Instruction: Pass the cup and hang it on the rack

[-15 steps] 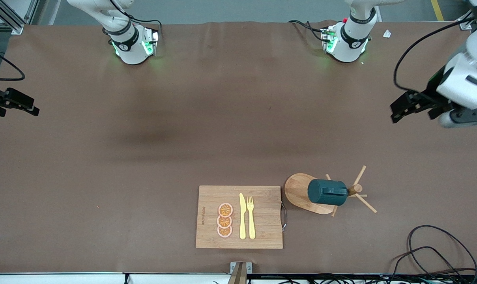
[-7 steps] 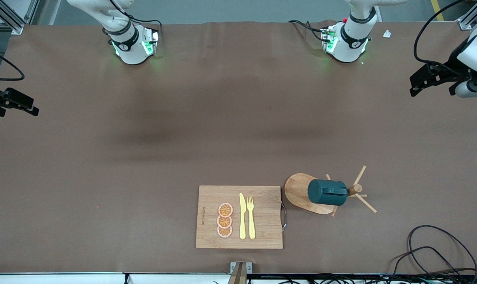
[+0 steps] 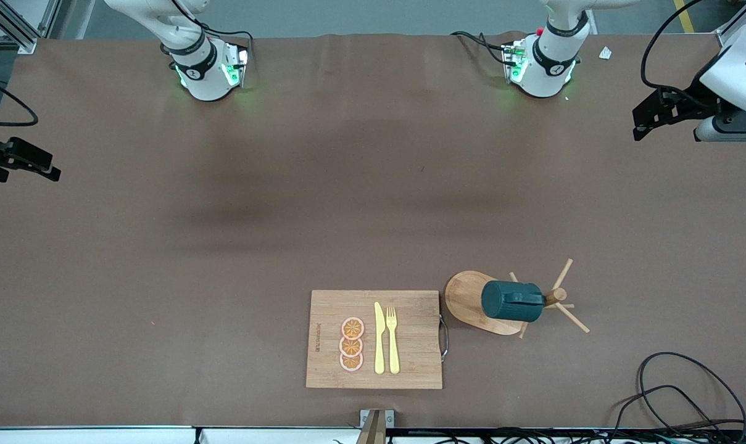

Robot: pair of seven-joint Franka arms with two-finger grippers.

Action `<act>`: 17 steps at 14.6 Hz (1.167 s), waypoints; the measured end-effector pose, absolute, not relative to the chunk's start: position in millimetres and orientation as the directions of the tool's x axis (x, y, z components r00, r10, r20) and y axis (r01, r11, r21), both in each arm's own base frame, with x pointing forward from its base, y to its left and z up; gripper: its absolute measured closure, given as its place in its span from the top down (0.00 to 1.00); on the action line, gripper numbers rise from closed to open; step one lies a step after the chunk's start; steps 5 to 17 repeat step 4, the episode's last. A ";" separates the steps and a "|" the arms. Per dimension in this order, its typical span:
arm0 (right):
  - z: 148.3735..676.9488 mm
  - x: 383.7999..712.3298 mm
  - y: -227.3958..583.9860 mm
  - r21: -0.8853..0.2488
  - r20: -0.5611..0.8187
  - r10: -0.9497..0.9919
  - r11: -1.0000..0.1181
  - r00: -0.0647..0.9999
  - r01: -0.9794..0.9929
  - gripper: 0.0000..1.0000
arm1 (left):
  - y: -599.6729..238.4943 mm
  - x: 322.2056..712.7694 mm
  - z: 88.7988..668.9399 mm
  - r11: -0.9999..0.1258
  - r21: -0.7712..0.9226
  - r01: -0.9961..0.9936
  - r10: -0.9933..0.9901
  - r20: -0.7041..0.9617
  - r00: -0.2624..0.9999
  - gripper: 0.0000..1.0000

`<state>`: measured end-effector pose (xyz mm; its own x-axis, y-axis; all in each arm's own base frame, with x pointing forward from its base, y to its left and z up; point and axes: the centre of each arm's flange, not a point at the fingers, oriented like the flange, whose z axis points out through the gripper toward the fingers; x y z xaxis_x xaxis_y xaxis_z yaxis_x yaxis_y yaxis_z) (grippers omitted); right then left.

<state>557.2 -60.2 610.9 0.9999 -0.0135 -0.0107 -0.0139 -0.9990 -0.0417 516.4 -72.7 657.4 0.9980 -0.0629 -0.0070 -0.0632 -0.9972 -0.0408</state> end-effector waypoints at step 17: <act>610.9 557.2 -60.3 -0.042 -0.011 -0.014 -0.999 1.000 -0.014 1.00 | -77.5 515.7 657.4 -0.997 -0.040 -0.072 -0.072 -0.007 0.997 1.00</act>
